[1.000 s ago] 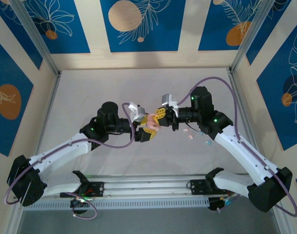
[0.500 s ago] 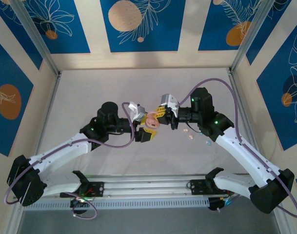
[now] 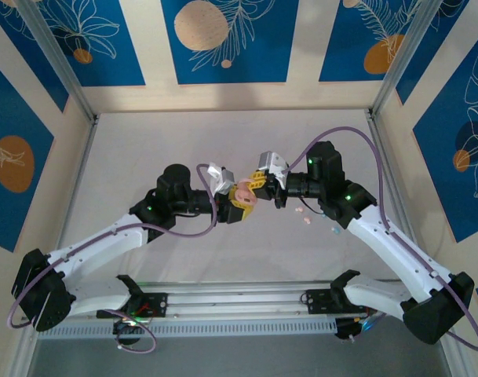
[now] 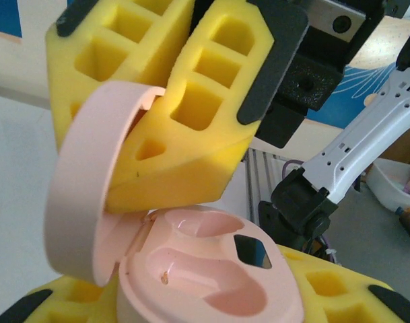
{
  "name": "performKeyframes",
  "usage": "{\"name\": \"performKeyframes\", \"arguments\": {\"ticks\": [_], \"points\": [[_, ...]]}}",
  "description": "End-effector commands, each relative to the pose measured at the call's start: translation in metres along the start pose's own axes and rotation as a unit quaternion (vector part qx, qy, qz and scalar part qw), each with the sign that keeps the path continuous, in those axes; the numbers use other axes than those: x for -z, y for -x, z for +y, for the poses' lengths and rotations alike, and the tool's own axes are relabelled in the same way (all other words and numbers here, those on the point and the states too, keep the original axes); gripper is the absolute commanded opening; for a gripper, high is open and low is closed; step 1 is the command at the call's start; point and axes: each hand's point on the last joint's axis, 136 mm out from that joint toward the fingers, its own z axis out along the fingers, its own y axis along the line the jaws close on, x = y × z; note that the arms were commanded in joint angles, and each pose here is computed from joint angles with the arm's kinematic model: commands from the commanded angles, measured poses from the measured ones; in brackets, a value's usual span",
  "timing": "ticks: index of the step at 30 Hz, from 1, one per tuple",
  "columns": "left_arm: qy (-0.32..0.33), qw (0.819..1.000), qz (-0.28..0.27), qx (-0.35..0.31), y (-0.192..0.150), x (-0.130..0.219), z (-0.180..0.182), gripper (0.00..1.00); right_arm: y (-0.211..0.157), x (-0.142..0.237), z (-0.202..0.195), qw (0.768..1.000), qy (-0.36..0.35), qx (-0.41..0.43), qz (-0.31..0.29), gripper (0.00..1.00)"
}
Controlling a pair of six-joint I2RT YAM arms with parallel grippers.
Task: Insert wireless bluetooth earbuds into charging case
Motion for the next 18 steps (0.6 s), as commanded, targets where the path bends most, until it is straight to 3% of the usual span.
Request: {"name": "performKeyframes", "arguments": {"ticks": [1,10,15,18], "points": [[-0.01,1.0,-0.015,-0.02,0.013,-0.001,-0.007,0.35,0.003,0.002,0.006,1.0,0.007,0.009,-0.007,0.09],[-0.006,1.0,-0.019,-0.023,0.015,-0.001,-0.006,0.27,0.002,0.003,0.003,1.0,-0.001,-0.012,-0.003,0.18],[0.009,1.0,-0.02,-0.02,0.013,0.0,-0.001,0.26,0.011,0.011,-0.006,0.998,-0.028,-0.046,-0.016,0.4],[0.034,0.999,-0.024,-0.013,0.011,0.001,0.007,0.26,0.027,0.026,-0.013,0.993,-0.051,-0.097,-0.045,0.48]]}}
